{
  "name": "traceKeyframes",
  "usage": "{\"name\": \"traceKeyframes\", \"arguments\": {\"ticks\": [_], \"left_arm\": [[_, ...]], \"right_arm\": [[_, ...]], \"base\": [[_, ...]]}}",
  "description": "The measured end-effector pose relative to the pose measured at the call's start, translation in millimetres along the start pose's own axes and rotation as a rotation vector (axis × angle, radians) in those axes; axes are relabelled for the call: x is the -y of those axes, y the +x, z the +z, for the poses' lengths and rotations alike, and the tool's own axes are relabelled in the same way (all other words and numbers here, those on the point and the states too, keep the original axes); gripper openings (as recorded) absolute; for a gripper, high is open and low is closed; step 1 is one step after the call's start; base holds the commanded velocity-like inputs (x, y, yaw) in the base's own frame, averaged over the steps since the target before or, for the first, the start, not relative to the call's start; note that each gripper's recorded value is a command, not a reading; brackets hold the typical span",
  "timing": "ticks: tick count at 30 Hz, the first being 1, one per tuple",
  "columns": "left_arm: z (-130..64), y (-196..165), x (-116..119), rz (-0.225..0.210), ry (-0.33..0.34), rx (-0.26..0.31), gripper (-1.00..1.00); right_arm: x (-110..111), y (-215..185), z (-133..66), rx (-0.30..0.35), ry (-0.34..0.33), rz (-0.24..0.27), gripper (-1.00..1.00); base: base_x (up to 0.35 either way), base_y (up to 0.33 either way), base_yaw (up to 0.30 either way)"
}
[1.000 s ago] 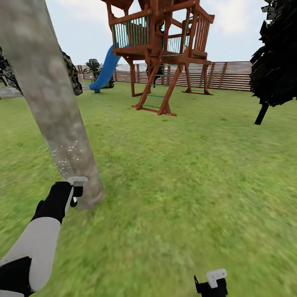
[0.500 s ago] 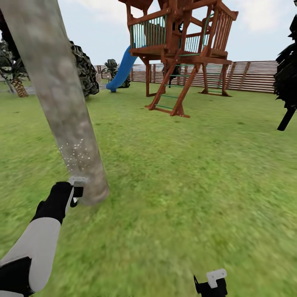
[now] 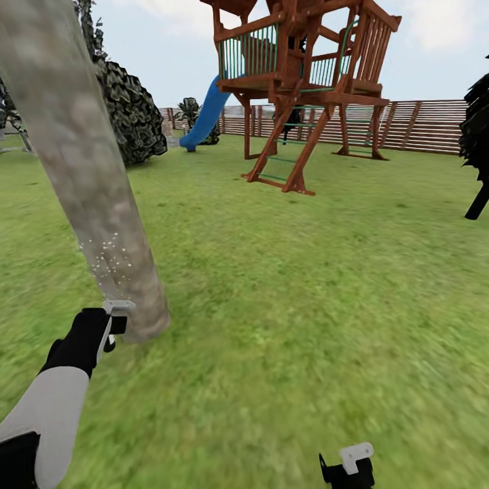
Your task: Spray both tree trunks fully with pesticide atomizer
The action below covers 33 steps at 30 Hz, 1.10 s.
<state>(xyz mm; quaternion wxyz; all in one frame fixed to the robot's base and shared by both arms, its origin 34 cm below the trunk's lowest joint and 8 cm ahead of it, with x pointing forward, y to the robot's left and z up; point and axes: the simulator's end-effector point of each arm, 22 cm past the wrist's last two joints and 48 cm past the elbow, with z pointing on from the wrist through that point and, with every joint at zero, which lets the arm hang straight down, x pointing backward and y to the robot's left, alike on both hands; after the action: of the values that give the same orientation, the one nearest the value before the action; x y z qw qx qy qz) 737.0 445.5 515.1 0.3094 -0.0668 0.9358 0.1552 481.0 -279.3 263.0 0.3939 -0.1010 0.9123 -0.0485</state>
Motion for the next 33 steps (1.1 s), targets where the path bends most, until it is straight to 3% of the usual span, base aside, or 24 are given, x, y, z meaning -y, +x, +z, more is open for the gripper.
{"name": "traceKeyframes", "arguments": {"ticks": [6, 12, 17, 21, 23, 25, 27, 29, 31, 33], "left_arm": [[-2.4, 0.5, 30.7, -0.001, 0.045, 0.001, -1.00], [6.9, 26.9, -2.8, -0.005, -0.003, -0.032, -1.00], [10.5, 25.6, -0.3, 0.002, 0.002, 0.001, -1.00], [25.0, 54.0, 11.1, 0.023, 0.023, -0.024, -1.00], [30.3, 61.2, 9.6, 0.033, 0.002, -0.008, -1.00], [33.5, 70.6, 5.3, 0.035, -0.043, -0.017, -1.00], [35.1, 77.7, 10.2, 0.031, -0.047, -0.029, -1.00], [41.8, 78.3, 29.1, -0.049, 0.010, 0.030, -1.00], [44.3, 74.8, 37.1, -0.085, 0.033, 0.081, -1.00], [44.6, 74.5, 39.8, -0.090, 0.039, 0.088, -1.00]], "right_arm": [[-0.2, 0.0, 0.0, 0.000, -0.001, 0.000, 1.00], [-0.1, 0.0, 0.0, 0.000, 0.000, 0.000, 1.00], [0.7, 0.8, -0.2, -0.001, 0.001, -0.001, 1.00], [-0.3, 0.2, 0.0, -0.001, -0.001, 0.000, 1.00], [-0.3, 0.0, 0.0, 0.000, -0.001, 0.000, 1.00], [-0.3, 0.0, 0.0, 0.000, -0.001, 0.000, 1.00], [-0.2, 0.1, 0.0, 0.000, -0.001, 0.000, 1.00], [-0.3, 0.5, -0.1, -0.001, -0.001, 0.000, 1.00], [-0.5, 0.5, -0.2, -0.001, -0.002, -0.001, 1.00], [-0.4, 0.3, -0.1, -0.001, -0.001, 0.000, 1.00]], "base": [[0.141, -0.243, 0.271], [0.124, -0.250, 0.138], [0.198, -0.225, 0.002], [0.232, -0.203, 0.000], [0.233, -0.202, 0.027], [0.206, -0.171, 0.188], [0.049, -0.038, 0.265], [0.006, -0.005, 0.275], [0.100, -0.166, 0.186], [0.140, -0.224, 0.035]]}}
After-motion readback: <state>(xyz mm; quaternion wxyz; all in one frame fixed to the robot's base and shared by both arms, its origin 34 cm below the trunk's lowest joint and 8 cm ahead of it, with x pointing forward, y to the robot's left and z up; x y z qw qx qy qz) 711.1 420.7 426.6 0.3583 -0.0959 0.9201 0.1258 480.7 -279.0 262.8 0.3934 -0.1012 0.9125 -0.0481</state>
